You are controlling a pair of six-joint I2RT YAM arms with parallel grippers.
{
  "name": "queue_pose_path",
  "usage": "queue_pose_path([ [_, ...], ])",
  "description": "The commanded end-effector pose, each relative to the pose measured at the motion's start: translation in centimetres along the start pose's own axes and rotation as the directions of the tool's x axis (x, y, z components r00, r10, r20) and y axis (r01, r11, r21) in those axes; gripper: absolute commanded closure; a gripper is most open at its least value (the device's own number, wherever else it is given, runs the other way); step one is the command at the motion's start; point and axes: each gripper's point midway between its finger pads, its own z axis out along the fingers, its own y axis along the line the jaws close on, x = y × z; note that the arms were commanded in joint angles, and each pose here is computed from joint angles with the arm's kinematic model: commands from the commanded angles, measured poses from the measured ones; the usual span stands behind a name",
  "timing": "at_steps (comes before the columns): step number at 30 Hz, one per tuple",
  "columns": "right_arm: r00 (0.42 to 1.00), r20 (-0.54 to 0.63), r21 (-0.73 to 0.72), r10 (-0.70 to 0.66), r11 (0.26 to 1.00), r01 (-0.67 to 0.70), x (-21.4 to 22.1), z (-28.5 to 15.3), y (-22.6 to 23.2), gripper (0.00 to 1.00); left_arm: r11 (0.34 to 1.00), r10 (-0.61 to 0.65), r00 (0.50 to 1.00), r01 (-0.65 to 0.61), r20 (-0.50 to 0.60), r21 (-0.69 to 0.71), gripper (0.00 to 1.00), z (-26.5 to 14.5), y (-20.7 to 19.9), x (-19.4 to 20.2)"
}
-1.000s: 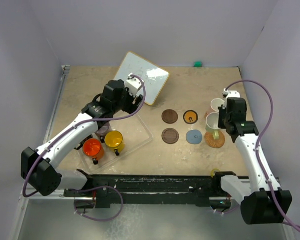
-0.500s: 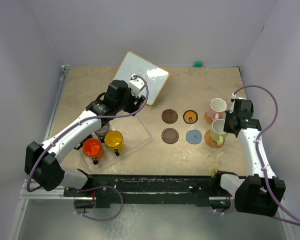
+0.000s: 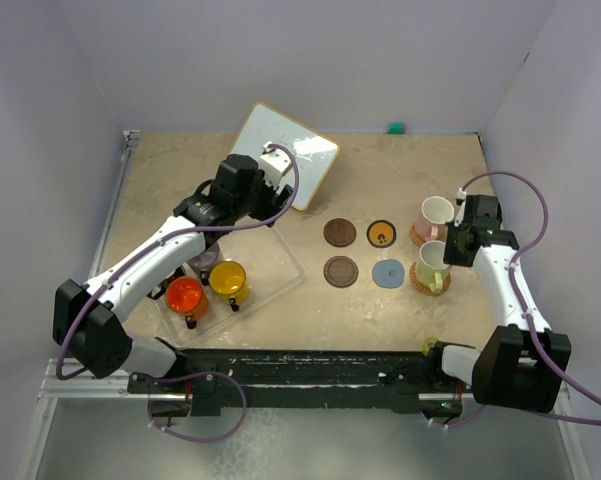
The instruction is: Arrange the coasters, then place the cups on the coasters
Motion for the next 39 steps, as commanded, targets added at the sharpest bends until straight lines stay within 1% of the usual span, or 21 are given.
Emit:
queue_pose_path([
  [1, 0.993, 0.115, -0.009, 0.024, 1.0, -0.023, -3.41, -0.92, 0.02, 1.0, 1.0, -0.026, 0.997, 0.026, 0.068, -0.002, 0.26, -0.64, 0.33, -2.22],
  [19, 0.992, 0.123, 0.018, 0.027, 0.999, -0.03, -3.29, -0.99, -0.51, 0.99, 1.0, -0.017, 0.997, 0.018, 0.071, -0.006, 0.26, -0.99, 0.42, -2.02],
  [26, 0.993, 0.114, 0.03, 0.014, 0.999, -0.017, -3.36, -1.03, -0.78, 0.88, 1.0, -0.017, 0.997, 0.018, 0.072, -0.006, 0.26, -1.04, 0.43, -2.11],
  [30, 0.996, 0.087, 0.018, 0.005, 1.0, -0.006, -3.01, -1.04, -0.57, 0.84, 1.0, -0.018, 0.997, 0.018, 0.075, -0.005, 0.26, -1.02, 0.42, -2.2],
  [39, 0.998, 0.064, 0.008, -0.011, 1.0, 0.01, -2.71, -1.03, -0.43, 0.72, 1.0, -0.019, 0.997, 0.019, 0.071, -0.007, 0.26, -1.14, 0.45, -2.04],
])
